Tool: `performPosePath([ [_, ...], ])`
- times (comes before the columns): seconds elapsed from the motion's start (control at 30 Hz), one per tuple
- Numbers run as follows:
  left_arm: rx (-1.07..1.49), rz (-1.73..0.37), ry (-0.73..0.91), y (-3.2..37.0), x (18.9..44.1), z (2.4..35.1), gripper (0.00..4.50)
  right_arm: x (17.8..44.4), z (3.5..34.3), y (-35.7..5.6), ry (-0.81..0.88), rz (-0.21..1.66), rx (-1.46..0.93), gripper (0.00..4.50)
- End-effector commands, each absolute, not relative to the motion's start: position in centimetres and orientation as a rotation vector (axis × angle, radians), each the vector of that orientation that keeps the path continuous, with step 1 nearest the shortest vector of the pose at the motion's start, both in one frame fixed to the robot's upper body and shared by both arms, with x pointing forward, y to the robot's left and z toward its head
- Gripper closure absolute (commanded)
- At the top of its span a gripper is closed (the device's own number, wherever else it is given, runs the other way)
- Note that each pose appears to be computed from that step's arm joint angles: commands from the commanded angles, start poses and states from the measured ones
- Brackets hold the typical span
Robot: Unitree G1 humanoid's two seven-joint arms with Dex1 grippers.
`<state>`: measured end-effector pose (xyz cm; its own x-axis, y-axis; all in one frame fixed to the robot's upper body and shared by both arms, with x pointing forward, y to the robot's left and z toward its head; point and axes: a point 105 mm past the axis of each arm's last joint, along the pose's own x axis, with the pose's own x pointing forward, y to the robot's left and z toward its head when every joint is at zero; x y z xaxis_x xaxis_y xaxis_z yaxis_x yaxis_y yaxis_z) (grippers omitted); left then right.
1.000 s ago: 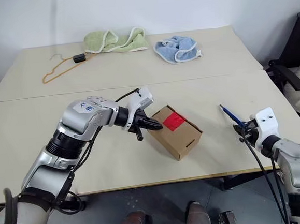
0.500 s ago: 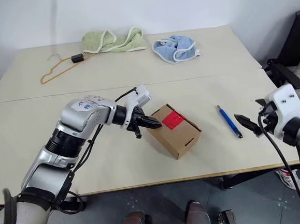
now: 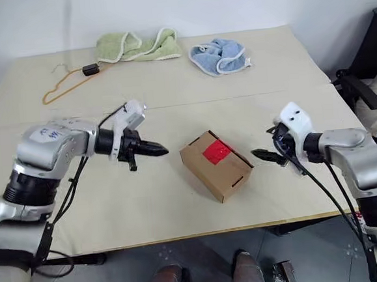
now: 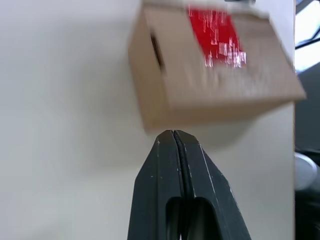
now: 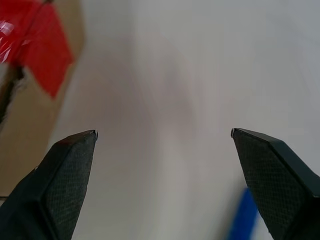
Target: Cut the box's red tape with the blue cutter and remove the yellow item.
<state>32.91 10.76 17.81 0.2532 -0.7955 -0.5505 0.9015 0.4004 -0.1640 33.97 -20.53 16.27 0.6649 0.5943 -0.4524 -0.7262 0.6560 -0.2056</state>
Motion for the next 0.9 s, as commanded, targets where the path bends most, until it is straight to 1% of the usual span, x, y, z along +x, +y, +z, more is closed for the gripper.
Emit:
performPosePath([
  [0.03,0.189,-1.187,0.589,9.9,31.7,18.4,4.5,34.1,17.9,-19.7,0.306,0.806,-0.394,0.41],
  [0.13,0.165,-1.192,0.638,9.4,30.7,16.9,4.5,34.2,17.9,-19.5,0.304,0.814,-0.41,1.28],
  [0.2,0.162,-1.194,0.664,9.1,30.4,16.1,4.5,34.4,17.3,-19.8,0.328,0.797,-0.423,2.09],
  [0.33,0.148,-1.213,0.721,8.2,29.6,14.5,4.5,34.3,16.3,-19.6,0.391,0.803,-0.437,3.47],
  [0.4,0.151,-1.228,0.739,7.7,29.3,13.8,4.5,34.2,16.0,-19.0,0.404,0.817,-0.443,4.25],
  [0.43,0.151,-1.232,0.743,7.5,29.3,13.6,4.5,34.2,15.9,-18.8,0.404,0.823,-0.444,4.47],
  [0.5,0.147,-1.234,0.738,7.0,29.4,13.5,4.5,34.1,16.0,-18.3,0.403,0.833,-0.444,4.47],
  [0.63,0.127,-1.185,0.668,5.4,31.5,13.2,4.5,32.9,16.0,-16.6,0.408,0.882,-0.43,4.47],
  [0.8,0.111,-1.142,0.614,3.9,33.1,12.9,4.5,31.3,15.7,-15.1,0.43,0.917,-0.417,4.47],
  [0.9,0.121,-1.117,0.587,3.4,33.9,12.8,4.5,30.9,15.8,-14.6,0.423,0.915,-0.397,4.47],
])
